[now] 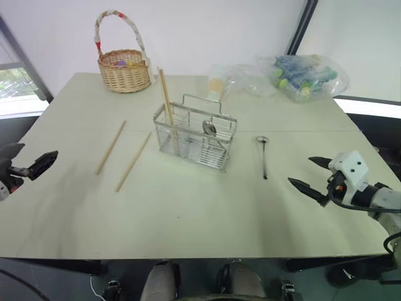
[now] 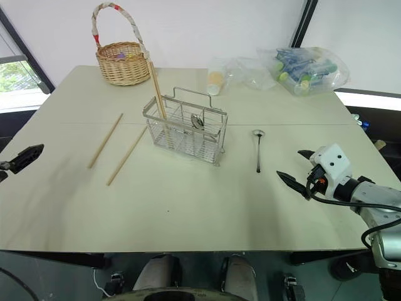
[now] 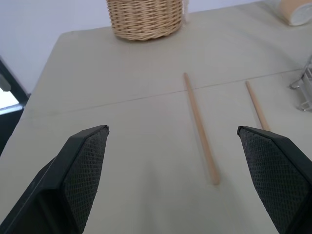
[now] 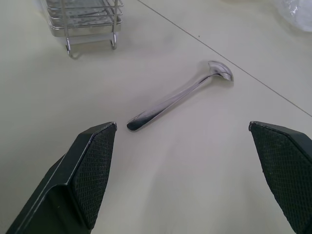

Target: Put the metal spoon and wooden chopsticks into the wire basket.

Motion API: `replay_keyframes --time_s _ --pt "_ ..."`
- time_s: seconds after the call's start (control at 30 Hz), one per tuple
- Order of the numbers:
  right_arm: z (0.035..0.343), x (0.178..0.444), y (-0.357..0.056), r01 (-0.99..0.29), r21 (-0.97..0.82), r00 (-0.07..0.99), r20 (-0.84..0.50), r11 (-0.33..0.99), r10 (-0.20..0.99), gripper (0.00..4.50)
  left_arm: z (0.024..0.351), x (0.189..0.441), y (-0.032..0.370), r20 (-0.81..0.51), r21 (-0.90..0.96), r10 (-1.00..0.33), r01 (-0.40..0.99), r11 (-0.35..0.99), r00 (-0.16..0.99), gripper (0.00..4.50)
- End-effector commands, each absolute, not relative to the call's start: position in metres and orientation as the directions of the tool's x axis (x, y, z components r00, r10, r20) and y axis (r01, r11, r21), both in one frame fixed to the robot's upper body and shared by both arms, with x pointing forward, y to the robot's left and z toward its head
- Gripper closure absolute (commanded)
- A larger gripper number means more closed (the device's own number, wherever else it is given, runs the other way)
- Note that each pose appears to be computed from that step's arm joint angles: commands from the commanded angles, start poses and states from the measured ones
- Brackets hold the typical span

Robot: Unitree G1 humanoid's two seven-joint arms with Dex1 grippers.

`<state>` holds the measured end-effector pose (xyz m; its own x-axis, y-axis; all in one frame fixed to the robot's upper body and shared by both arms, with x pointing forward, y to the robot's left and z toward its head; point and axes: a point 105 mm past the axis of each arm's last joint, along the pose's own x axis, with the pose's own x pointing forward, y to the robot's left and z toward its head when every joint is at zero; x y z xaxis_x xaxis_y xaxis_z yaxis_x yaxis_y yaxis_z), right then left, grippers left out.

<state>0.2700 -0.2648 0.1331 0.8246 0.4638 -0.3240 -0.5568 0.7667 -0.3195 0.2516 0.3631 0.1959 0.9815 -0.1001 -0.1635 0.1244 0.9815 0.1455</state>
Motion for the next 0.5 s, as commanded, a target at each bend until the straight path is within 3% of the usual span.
replay_keyframes --time_s 0.03,0.5 --pt "0.150 0.272 -0.265 -0.533 -0.357 0.845 -0.279 0.767 0.456 0.00 0.209 0.254 0.359 -0.119 0.214 -0.105 0.129 0.968 0.987 0.03" --pt "0.165 0.286 -0.262 -0.514 -0.386 0.858 -0.237 0.766 0.456 0.00 0.219 0.264 0.344 -0.078 0.169 -0.132 0.144 0.975 0.988 0.03"
